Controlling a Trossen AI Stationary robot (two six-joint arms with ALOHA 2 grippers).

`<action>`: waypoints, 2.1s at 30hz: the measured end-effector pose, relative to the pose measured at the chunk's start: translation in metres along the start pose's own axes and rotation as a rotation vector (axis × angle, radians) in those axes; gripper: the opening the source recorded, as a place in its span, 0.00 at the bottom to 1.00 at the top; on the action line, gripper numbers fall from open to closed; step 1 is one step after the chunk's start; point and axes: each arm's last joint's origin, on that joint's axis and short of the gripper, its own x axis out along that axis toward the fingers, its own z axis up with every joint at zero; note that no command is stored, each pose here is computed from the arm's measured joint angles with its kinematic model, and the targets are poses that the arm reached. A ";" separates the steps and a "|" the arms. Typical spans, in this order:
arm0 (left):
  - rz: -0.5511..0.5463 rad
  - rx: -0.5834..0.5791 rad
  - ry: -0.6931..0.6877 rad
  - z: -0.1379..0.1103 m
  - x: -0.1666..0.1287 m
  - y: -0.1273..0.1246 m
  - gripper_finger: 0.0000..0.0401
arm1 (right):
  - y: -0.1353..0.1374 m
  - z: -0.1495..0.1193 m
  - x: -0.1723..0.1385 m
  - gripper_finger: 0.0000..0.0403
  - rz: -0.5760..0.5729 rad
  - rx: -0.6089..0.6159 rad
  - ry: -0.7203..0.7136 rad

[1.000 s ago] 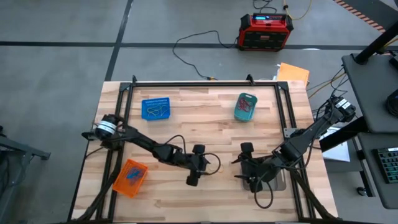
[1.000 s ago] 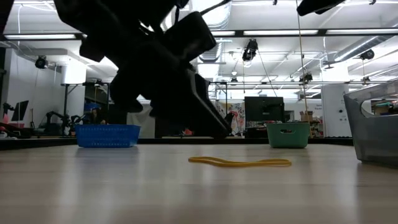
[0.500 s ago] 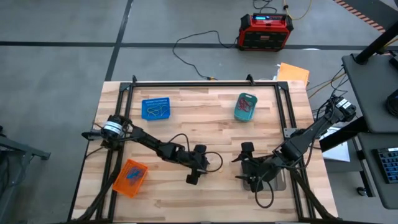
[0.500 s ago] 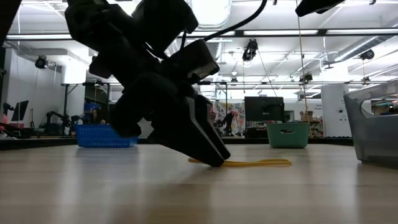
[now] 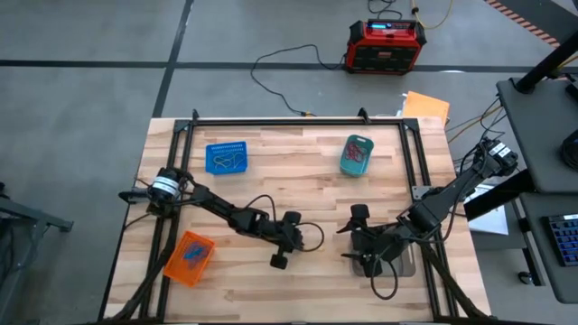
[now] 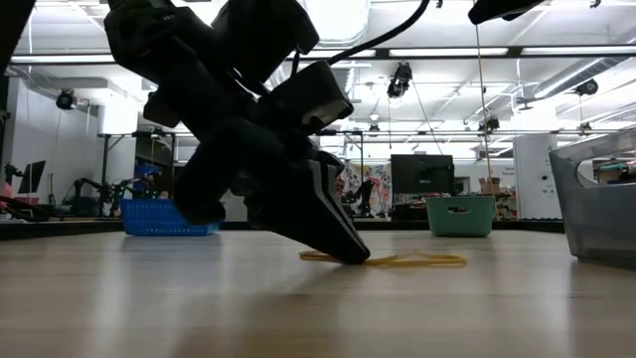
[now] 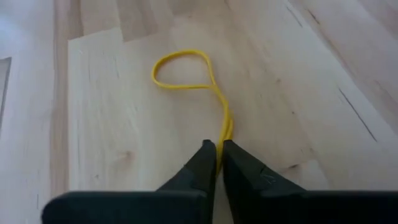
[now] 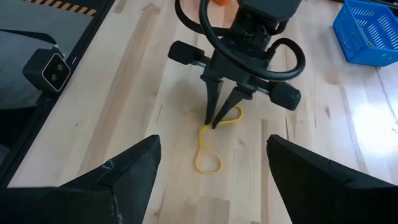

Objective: Sort rubber bands into baskets
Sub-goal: Put the yellow rubber band into the left blue bin

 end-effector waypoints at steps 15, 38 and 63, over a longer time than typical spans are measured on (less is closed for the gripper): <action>0.032 0.038 -0.024 0.017 -0.026 0.003 0.00 | 0.000 -0.005 0.007 0.69 -0.023 -0.019 -0.035; 0.519 -0.038 0.042 0.003 -0.188 0.038 0.00 | -0.017 -0.020 0.031 0.67 -0.064 -0.017 -0.199; 0.927 -0.383 0.426 -0.073 -0.255 0.128 0.00 | -0.040 -0.016 0.038 0.66 -0.140 -0.020 -0.225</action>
